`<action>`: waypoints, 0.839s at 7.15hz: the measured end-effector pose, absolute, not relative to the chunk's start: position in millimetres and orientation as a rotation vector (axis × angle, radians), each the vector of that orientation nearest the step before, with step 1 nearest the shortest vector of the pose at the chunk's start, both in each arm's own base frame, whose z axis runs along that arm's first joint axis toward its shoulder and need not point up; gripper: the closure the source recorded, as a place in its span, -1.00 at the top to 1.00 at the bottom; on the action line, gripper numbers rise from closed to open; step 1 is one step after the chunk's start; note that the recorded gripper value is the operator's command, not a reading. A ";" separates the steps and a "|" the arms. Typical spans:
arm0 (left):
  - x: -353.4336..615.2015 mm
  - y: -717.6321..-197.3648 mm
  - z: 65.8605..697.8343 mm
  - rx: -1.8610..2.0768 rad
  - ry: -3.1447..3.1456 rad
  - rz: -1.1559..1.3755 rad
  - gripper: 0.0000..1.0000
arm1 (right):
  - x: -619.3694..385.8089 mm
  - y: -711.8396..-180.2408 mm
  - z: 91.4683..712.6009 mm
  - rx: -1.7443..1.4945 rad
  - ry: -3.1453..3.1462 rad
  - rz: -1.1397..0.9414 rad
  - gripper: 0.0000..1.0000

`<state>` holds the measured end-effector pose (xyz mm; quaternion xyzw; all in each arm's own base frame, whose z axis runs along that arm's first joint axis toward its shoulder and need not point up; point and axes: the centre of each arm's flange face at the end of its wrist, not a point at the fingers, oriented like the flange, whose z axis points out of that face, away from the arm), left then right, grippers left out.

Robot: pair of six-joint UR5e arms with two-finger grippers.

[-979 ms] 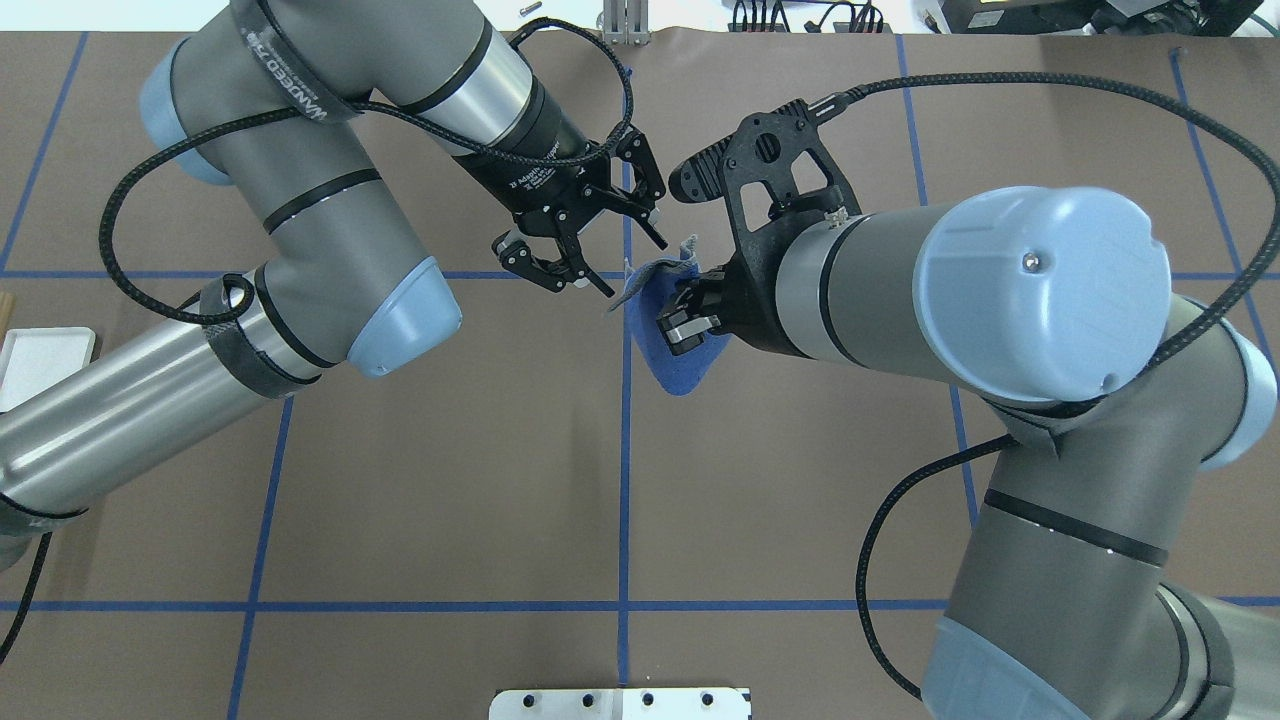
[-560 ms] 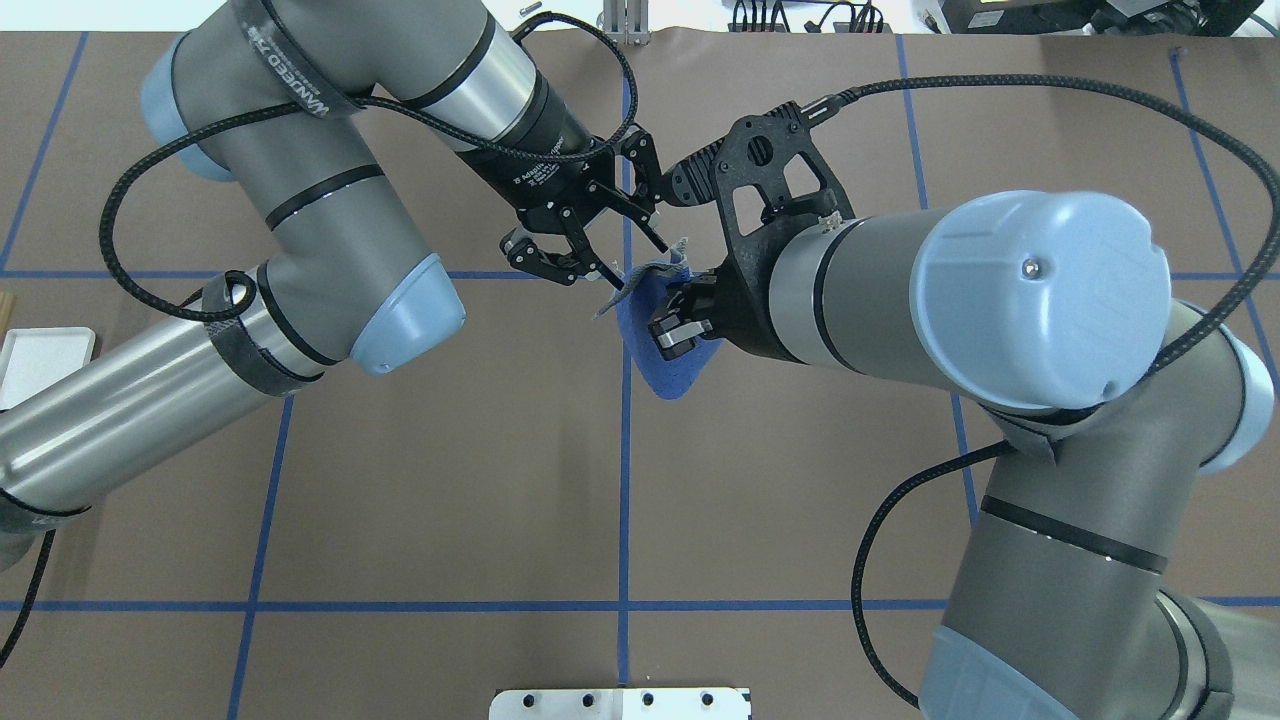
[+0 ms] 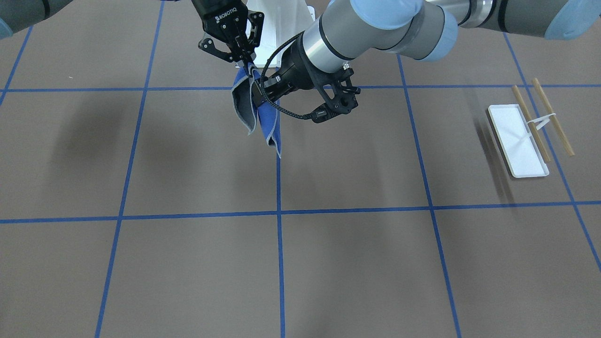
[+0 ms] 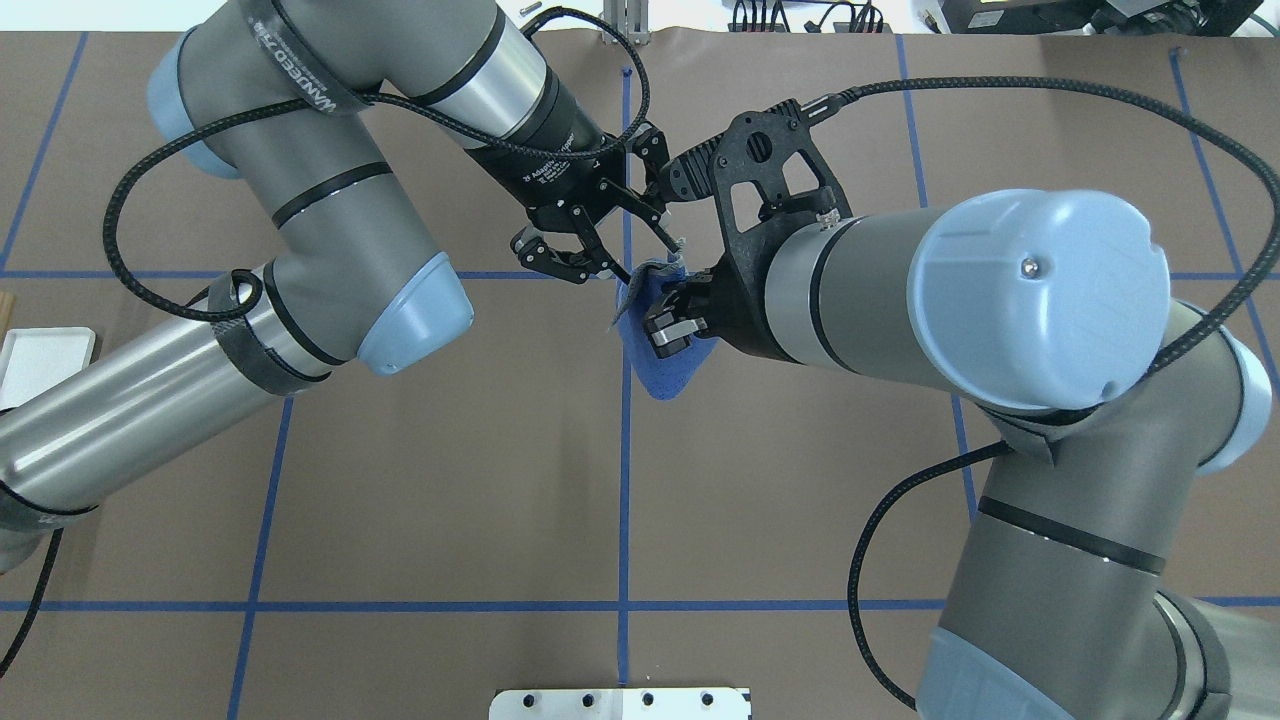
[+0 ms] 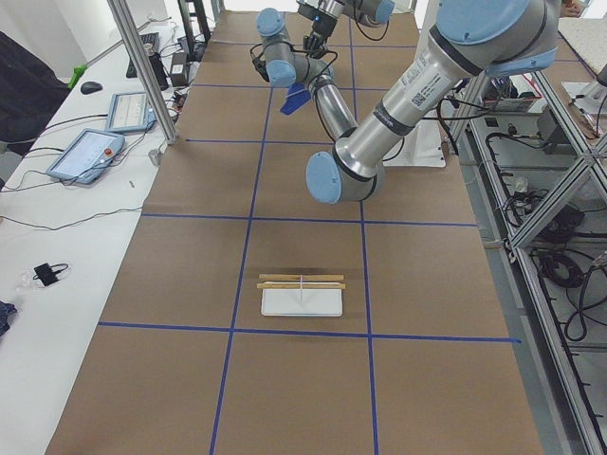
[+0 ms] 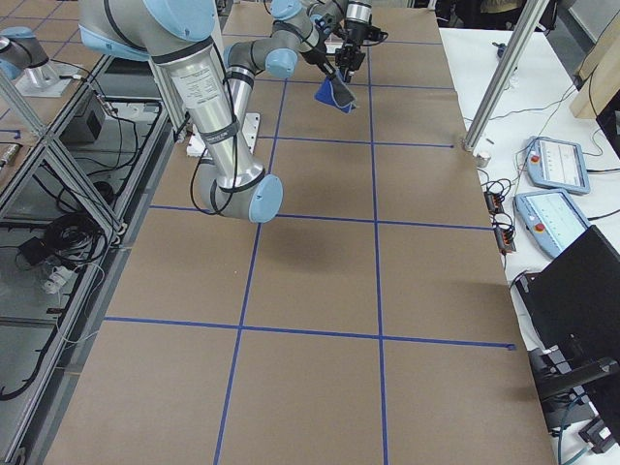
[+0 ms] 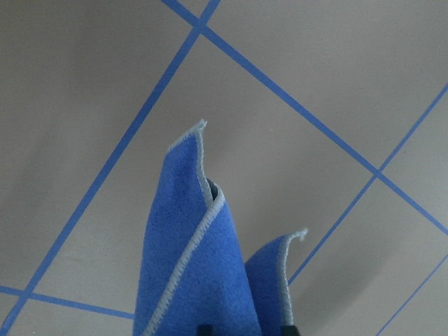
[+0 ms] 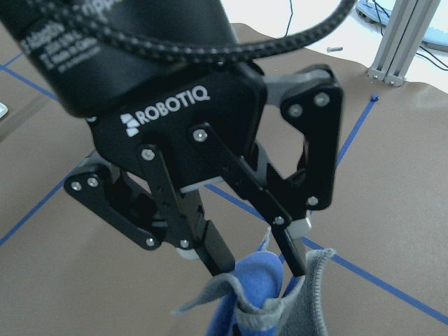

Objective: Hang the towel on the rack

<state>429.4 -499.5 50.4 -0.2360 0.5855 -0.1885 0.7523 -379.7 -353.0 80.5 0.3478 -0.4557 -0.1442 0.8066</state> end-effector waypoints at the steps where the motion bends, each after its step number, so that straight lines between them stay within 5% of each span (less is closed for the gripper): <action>1: 429.8 -499.0 49.5 -0.516 1.279 -0.410 -0.14 | -379.7 -352.8 79.6 0.744 -0.977 -0.307 -1.00; 2: 430.2 -499.0 49.5 -0.516 1.279 -0.410 -0.74 | -379.6 -352.7 78.7 0.744 -0.980 -0.306 -1.00; 3: 430.5 -499.0 49.7 -0.516 1.278 -0.411 -1.00 | -379.1 -352.4 78.1 0.744 -0.981 -0.306 -1.00; 6: 429.0 -497.6 49.4 -0.516 1.279 -0.412 -1.00 | -376.1 -350.6 75.7 0.749 -0.989 -0.306 -1.00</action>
